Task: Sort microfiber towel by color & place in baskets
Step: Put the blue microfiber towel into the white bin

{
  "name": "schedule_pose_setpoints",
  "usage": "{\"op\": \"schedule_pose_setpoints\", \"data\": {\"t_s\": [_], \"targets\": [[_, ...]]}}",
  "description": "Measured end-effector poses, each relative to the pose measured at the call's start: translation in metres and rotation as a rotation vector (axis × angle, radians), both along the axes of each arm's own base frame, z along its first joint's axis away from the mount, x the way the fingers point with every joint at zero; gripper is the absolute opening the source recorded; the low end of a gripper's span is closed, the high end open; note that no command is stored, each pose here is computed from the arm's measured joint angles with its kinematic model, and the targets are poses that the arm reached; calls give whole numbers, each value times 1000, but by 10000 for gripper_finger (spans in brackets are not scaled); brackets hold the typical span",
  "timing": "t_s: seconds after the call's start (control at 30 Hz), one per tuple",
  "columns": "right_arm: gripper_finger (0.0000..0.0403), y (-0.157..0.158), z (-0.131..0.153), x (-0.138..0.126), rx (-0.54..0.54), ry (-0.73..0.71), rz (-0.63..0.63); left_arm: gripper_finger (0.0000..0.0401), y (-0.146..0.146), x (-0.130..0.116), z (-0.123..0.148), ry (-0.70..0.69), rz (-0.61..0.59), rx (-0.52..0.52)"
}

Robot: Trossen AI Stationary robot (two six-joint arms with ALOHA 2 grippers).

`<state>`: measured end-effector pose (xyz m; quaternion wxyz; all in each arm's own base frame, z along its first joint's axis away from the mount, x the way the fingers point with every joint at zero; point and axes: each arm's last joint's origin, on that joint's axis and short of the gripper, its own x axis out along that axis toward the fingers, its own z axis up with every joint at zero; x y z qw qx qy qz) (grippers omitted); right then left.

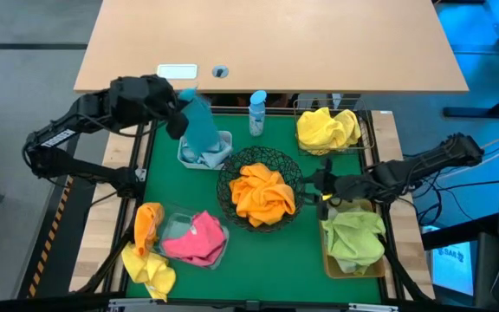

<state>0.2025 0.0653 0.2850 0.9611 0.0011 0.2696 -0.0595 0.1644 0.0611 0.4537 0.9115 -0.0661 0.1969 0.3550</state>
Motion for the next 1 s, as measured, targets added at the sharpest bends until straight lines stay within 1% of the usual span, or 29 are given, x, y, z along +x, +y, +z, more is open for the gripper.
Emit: {"op": "schedule_pose_setpoints", "data": {"t_s": [0.13, 0.23, 0.4, 0.53, 0.67, 0.8, 0.87, 1.0], "targets": [[176, -1, -6, 0, 5, 10, 8, 2, 1, 3, -7, 30, 2, -7], [176, -1, -8, 0, -1, 19, 13, 2, 4, 10, -18, 82, 33, 0], [176, 0, -8, 0, -8, 19, 18, 2, 10, 27, -46, 160, 54, 1], [176, 0, -8, 0, -9, 21, 19, 2, 14, 41, -79, 262, 47, -20], [176, 0, -8, -1, -10, 22, 19, 2, 17, 52, -121, 363, 44, -57], [176, 0, -8, -1, -10, 22, 19, 2, 18, 59, -166, 426, 12, -127], [176, 0, -8, -1, -9, 22, 19, 2, 18, 62, -187, 433, -2, -168], [176, 0, -8, -1, -9, 22, 19, 2, 21, 62, -222, 458, -9, -205]]}}
